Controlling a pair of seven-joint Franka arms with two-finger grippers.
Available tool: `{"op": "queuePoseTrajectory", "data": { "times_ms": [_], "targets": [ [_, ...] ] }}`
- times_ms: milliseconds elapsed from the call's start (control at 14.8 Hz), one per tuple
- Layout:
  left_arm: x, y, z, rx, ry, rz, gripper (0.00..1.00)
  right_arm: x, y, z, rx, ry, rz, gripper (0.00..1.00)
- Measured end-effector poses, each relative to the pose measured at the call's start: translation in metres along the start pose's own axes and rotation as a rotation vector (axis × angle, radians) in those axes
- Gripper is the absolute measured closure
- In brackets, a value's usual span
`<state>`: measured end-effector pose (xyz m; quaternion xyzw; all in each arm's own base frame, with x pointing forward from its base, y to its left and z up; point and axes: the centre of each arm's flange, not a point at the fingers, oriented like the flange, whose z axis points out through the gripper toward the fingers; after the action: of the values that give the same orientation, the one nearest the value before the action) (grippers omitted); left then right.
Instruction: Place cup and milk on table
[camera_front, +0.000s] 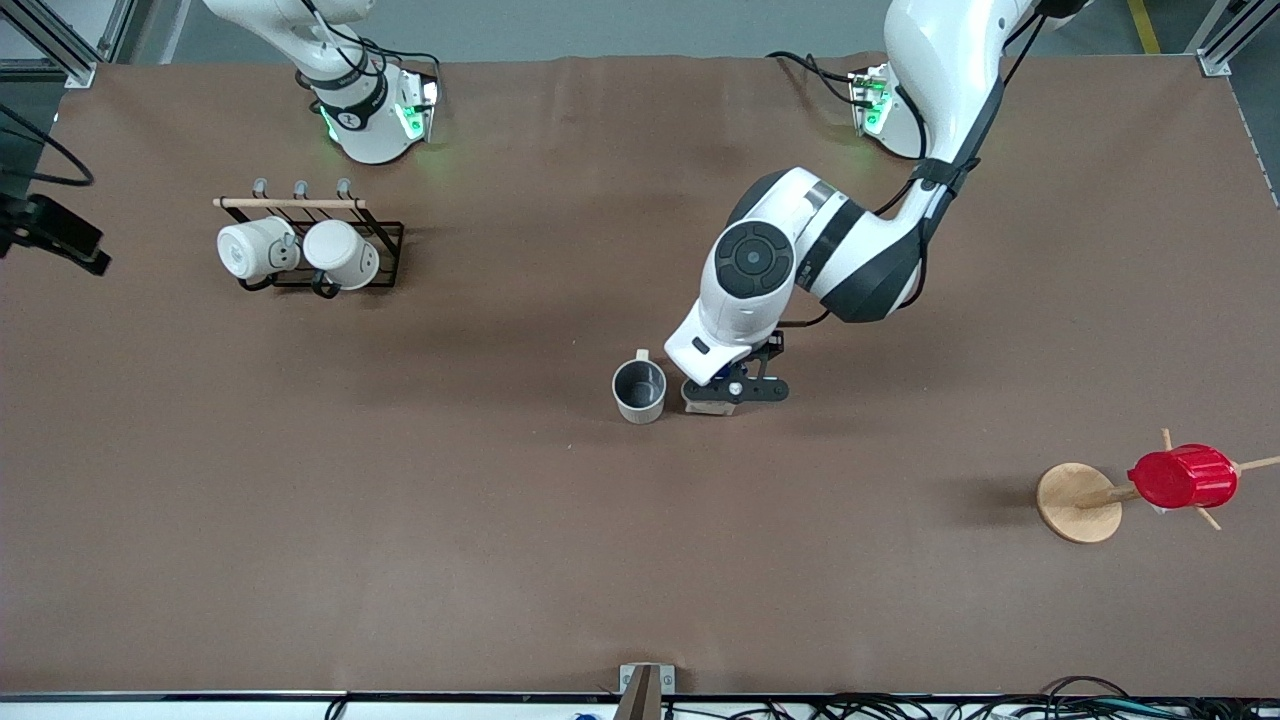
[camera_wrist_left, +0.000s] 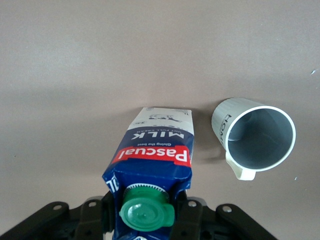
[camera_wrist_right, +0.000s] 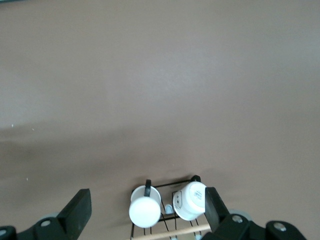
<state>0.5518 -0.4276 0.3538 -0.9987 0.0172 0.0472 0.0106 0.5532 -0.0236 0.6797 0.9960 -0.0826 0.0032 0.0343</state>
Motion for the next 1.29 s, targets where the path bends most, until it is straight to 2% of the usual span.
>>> {"op": "queuePoseTrajectory", "data": {
  "times_ms": [339,1286],
  "targets": [
    [-0.005,0.011,0.018,0.012,-0.02,0.013,0.59,0.0,-0.004,0.014,0.016,-0.036,-0.018,0.0],
    [0.004,0.013,0.017,0.015,0.015,0.021,0.59,0.005,-0.002,0.026,0.022,-0.028,-0.096,0.0]
  ]
}}
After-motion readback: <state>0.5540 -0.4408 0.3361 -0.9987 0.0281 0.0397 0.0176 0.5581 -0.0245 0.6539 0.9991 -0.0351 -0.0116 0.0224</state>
